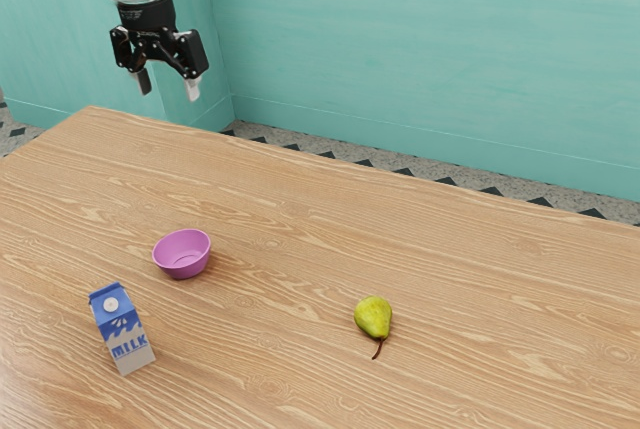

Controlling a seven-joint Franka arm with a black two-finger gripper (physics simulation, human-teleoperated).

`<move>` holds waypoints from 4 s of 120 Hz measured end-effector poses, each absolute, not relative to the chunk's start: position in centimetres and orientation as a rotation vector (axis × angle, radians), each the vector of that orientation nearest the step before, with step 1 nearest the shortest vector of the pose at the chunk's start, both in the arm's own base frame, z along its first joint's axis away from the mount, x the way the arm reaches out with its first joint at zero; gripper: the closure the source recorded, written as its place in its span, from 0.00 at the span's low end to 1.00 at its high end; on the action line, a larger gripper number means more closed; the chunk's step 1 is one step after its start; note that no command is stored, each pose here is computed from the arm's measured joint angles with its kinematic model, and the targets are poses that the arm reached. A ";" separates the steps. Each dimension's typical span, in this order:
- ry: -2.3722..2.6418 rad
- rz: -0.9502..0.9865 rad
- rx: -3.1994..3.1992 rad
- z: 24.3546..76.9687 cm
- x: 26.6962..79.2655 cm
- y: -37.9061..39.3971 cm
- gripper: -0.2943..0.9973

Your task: Place the pear in the bowl.

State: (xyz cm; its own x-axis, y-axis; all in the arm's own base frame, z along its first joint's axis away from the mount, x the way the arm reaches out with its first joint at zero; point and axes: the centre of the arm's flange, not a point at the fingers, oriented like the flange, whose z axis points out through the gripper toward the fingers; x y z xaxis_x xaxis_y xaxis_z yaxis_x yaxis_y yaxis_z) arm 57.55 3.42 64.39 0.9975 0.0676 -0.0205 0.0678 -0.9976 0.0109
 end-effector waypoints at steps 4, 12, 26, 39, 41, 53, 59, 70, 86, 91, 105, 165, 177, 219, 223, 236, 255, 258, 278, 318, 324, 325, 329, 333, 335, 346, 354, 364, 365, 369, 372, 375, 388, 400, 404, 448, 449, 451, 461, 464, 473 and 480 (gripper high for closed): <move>0.106 -0.031 3.129 64.4 57.5 3.5 0.23; 0.108 -0.032 3.131 64.4 57.5 3.6 0.23; 0.101 -0.030 3.132 64.3 57.7 3.4 0.23; 0.026 0.015 3.130 64.9 58.4 -0.5 0.23; 0.020 0.019 3.129 64.9 58.4 -1.2 0.23; 0.008 0.033 3.129 65.0 58.2 -6.4 0.23; -0.008 0.037 3.138 65.0 57.7 -10.2 0.23; -0.036 -0.038 3.161 61.5 58.0 -17.1 0.23; 0.113 -0.154 3.142 53.5 58.3 -19.7 0.23; 0.180 -0.180 3.121 51.2 57.6 -19.7 0.23; 0.309 -0.194 3.081 46.6 55.3 -21.5 0.23; 0.764 -0.102 2.895 34.3 55.0 -25.0 0.23; 0.813 -0.069 2.868 33.6 56.2 -25.4 0.23; 0.930 -0.024 2.840 30.7 59.6 -25.6 0.23; 0.930 -0.022 2.847 30.6 59.7 -25.6 0.23; 0.924 -0.022 2.876 30.4 59.9 -25.5 0.23; 0.932 -0.054 2.910 28.7 60.2 -25.0 0.23; 0.931 -0.055 2.912 28.6 60.3 -25.0 0.23; 0.927 -0.059 2.923 27.7 61.1 -25.3 0.23; 0.930 -0.088 2.942 24.9 61.4 -25.3 0.23; 0.927 -0.083 2.940 24.9 61.5 -25.4 0.23; 0.926 -0.083 2.940 24.9 61.6 -25.4 0.23; 0.926 -0.081 2.939 24.9 61.6 -25.5 0.24; 0.925 -0.081 2.938 24.9 61.7 -25.5 0.25; 0.925 -0.080 2.938 24.8 61.7 -25.5 0.26; 0.924 -0.080 2.938 24.8 61.7 -25.5 0.31; 0.924 -0.080 2.937 24.7 61.7 -25.5 0.36; 0.924 -0.080 2.937 24.7 61.7 -25.6 0.41; 0.924 -0.080 2.937 24.7 61.7 -25.6 0.41; 0.924 -0.080 2.937 24.7 61.7 -25.6 0.42; 0.924 -0.079 2.937 24.7 61.7 -25.5 0.43; 0.925 -0.079 2.938 24.7 61.7 -25.5 0.43; 0.927 -0.078 2.938 24.7 61.7 -25.5 0.44; 0.930 -0.076 2.938 24.9 61.7 -25.5 0.47; 0.930 -0.074 2.938 25.1 61.7 -25.6 0.49; 0.947 -0.056 2.934 28.4 62.0 -25.7 0.70; 0.948 -0.056 2.934 28.5 61.9 -25.6 0.70; 0.950 -0.056 2.934 28.8 61.9 -25.6 0.70; 0.968 -0.047 2.928 30.3 62.1 -24.8 0.73; 0.978 -0.042 2.923 30.9 62.2 -24.4 0.73; 1.009 -0.028 2.916 32.5 62.6 -22.9 0.74; 1.045 -0.026 2.910 33.3 62.9 -21.2 0.75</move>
State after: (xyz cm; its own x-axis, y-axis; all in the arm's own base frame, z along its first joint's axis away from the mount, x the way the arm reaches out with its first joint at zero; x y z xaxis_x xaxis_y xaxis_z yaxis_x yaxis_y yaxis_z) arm 62.93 -21.25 33.28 0.7714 0.6355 -0.0328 0.6363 -0.7704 0.0410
